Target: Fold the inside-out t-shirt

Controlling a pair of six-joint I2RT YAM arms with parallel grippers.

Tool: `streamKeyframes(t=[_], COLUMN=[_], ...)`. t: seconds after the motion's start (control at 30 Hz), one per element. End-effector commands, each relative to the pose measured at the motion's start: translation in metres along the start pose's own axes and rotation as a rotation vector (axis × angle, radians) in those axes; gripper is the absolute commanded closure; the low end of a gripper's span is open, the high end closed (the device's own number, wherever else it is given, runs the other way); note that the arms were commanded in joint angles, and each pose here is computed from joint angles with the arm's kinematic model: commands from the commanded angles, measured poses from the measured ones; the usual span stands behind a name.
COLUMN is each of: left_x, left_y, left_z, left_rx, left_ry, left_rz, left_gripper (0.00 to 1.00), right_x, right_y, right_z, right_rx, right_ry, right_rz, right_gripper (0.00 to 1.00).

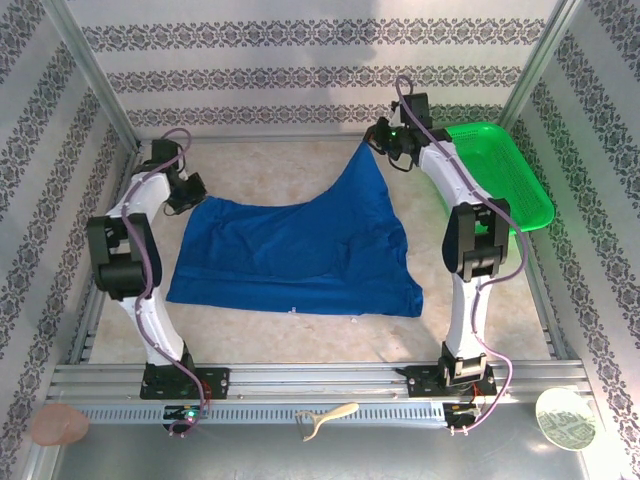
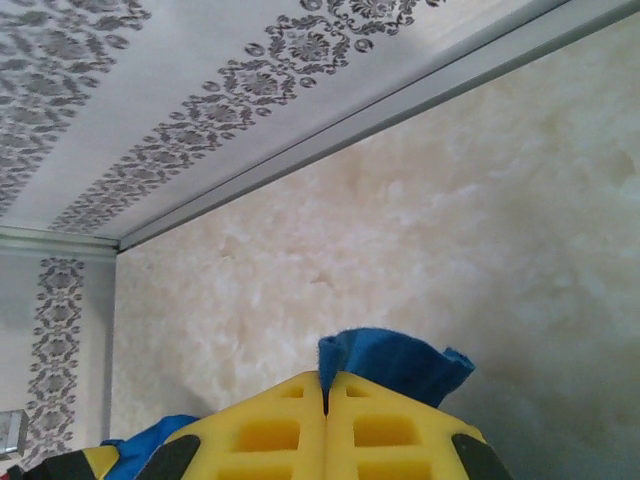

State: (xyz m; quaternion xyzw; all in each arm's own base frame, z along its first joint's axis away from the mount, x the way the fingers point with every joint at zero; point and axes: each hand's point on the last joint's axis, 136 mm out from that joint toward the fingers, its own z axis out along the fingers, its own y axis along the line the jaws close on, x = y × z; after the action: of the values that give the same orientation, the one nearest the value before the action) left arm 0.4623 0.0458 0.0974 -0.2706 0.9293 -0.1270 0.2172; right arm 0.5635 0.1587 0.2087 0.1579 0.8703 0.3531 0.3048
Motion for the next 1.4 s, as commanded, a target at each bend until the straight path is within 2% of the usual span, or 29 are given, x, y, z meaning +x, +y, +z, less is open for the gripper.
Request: streamKeyframes(t=[0.0,0.3,0.8,0.97,1.17,1.2,1.23,1.27,1.3,1.37], left_x=[-0.007,0.018,0.054,0.075,0.102,0.104,0.106,0.106,0.105,0.097], left_y=[0.015,0.045,0.085,0.096,0.109,0.113,0.116,0.119,0.12,0.117], left_z=[-0.014,-0.037,-0.052,-0.049,-0.034,-0.033,-0.033,-0.034,-0.035,-0.045], left_rx=[-0.004,-0.024,0.004,0.001,-0.04,-0.053,-0.067,-0.078,-0.085,-0.078], left_ry=[-0.069,-0.086,-0.068,-0.039,0.033,0.039,0.045,0.046,0.043,0.008], left_rz=[-0.075,-0.173,-0.367,-0.401,-0.446,-0.454,-0.463,-0.47,-0.472,-0.464], left_gripper=[1.0,1.0,1.0,1.0,1.0,0.91,0.73,0.58,0.46,0.29], right_x=[0.004,0.079,0.203,0.25,0.295,0.301,0.305,0.307,0.305,0.295], right_y=[0.004,-0.002,-0.058,-0.092,-0.131,-0.139,-0.146,-0.149,-0.148,-0.136], right_z=[-0.024,-0.096,-0.198,-0.212,-0.209,-0.211,-0.214,-0.219,-0.222,-0.224], right_rx=[-0.052,-0.073,0.057,0.127,0.216,0.252,0.293,0.32,0.326,0.312], right_ry=[-0.061,-0.092,-0.127,-0.092,-0.04,-0.032,-0.032,-0.038,-0.047,-0.06], right_rz=[0.021,0.054,0.119,0.164,0.22,0.226,0.225,0.21,0.193,0.146], right_gripper=[1.0,1.0,1.0,1.0,1.0,0.97,0.75,0.59,0.52,0.47])
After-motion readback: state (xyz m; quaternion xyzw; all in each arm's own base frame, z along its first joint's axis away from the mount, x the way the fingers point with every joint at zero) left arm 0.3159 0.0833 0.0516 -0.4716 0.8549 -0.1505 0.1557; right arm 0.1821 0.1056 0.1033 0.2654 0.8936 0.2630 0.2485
